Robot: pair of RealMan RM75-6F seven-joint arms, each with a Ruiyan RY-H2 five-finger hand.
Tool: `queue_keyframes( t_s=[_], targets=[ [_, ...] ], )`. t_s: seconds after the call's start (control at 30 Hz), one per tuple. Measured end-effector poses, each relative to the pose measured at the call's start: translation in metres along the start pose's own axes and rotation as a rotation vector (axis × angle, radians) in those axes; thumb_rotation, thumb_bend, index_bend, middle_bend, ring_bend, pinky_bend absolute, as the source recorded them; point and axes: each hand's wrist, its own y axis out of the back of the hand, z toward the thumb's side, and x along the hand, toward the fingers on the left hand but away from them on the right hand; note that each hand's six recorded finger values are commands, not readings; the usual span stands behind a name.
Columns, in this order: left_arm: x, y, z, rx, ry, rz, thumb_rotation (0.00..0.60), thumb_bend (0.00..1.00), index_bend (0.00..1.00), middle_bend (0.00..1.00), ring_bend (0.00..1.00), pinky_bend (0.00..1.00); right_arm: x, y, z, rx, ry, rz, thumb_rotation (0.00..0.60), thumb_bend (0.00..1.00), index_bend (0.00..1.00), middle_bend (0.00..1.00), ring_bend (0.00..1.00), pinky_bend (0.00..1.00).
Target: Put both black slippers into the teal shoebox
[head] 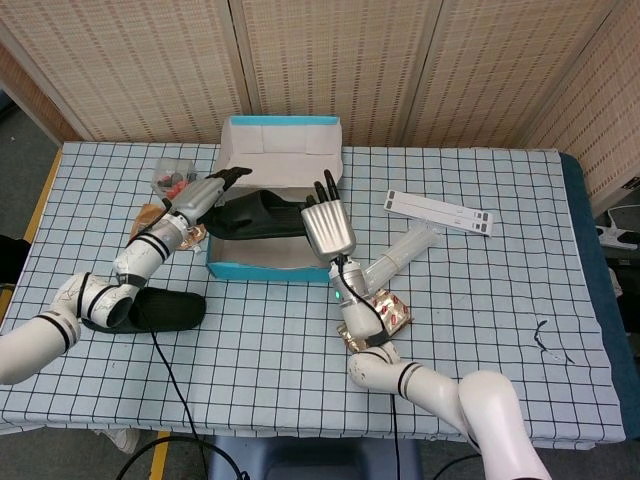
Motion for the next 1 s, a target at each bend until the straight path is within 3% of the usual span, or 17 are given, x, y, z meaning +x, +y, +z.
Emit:
queue_keyframes(
  t_s=[0.17,0.33,0.47,0.73,1.0],
  targets=[
    [-0.018,0.009,0.001,-0.012,-0.004,-0.034,0.600,0.37,0.00,0.00,0.00,0.08,-0.001,-0.004,-0.003,0.025,0.007,0.027,0.600,0.48,0.94,0.46,0.17,0.00],
    [-0.026,0.002,-0.003,0.009,0.010,-0.081,0.600,0.40,0.00,0.00,0.00,0.07,0.000,-0.002,-0.004,0.039,-0.004,0.015,0.600,0.48,0.94,0.46,0.17,0.00],
    [-0.025,0.007,0.002,-0.046,-0.016,-0.045,0.600,0.43,0.00,0.00,0.00,0.06,0.000,0.001,-0.005,0.093,-0.015,-0.003,0.600,0.48,0.95,0.46,0.17,0.00],
    [-0.012,0.029,0.001,-0.228,-0.088,0.126,0.600,0.46,0.00,0.00,0.00,0.05,0.002,0.004,-0.012,0.165,-0.023,-0.012,0.600,0.48,0.96,0.47,0.17,0.00],
    [-0.003,0.016,-0.005,-0.264,-0.071,0.094,0.600,0.46,0.00,0.00,0.00,0.05,0.000,0.010,-0.006,0.153,-0.016,-0.026,0.600,0.48,0.96,0.47,0.18,0.00]
  ],
)
